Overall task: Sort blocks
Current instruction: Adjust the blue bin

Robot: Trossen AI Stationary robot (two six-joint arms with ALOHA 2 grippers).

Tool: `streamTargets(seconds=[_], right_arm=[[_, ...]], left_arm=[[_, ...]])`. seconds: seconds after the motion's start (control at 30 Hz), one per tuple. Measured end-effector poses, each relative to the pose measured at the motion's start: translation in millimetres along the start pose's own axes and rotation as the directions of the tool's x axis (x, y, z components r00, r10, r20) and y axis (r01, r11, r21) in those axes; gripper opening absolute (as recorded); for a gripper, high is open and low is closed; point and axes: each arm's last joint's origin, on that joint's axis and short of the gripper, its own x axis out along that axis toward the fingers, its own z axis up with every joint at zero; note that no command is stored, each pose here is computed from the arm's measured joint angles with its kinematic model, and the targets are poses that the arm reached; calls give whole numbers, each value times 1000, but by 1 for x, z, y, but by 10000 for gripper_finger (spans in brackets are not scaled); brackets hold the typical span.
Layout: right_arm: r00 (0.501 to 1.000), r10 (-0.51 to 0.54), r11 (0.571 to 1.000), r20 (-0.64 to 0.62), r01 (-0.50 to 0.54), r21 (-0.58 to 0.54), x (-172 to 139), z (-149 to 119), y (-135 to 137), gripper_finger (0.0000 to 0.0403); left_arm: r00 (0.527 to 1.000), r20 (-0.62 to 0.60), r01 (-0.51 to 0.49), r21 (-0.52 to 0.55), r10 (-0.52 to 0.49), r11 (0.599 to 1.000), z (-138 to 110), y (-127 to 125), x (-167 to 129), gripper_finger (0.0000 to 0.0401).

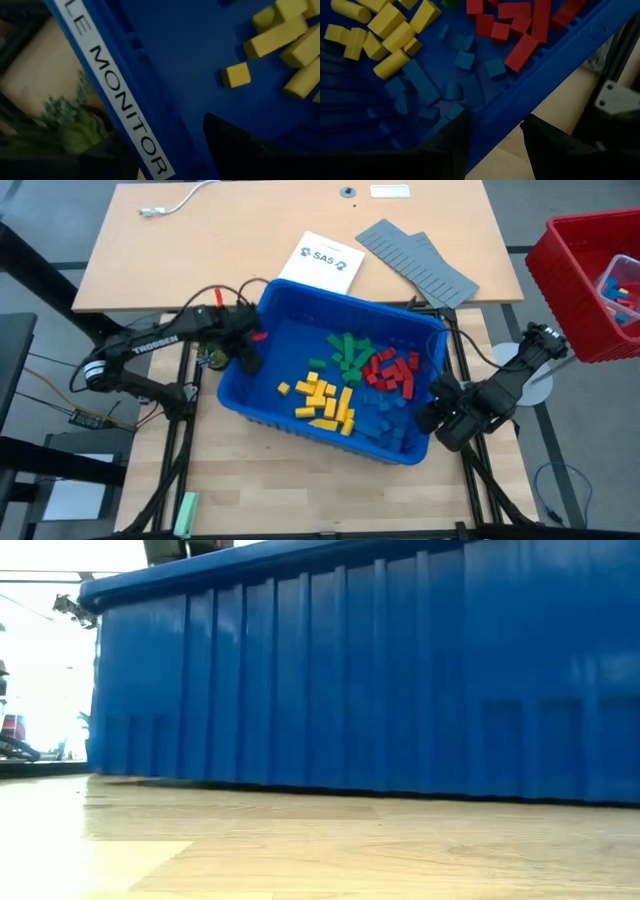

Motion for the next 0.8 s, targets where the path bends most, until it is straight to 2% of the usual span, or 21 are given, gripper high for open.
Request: streamTargets(seconds=[0.17, 0.33, 0.47, 0.67, 0.8], right_arm=[[999, 35, 993, -7, -35, -109, -6, 5, -9, 160], [996, 82, 991, -38, -85, -105, -11, 10, -17, 160], [992, 104, 991, -76, -110, -81, -14, 11, -21, 160], [959, 155, 983, -236, -173, -60, -31, 16, -28, 160], [920, 252, 963, -299, -268, -12, -54, 26, -32, 160]], left_arm=[[999, -34, 5, -9, -5, 1000, -28, -15, 5, 211], [1000, 20, 22, -48, -21, 999, -45, -22, -9, 211], [989, 145, 32, -64, -23, 997, -48, -23, -25, 211], [959, 276, -47, -59, 61, 997, -43, -17, -48, 211], [955, 283, -80, -43, 89, 996, -45, -11, -65, 211]])
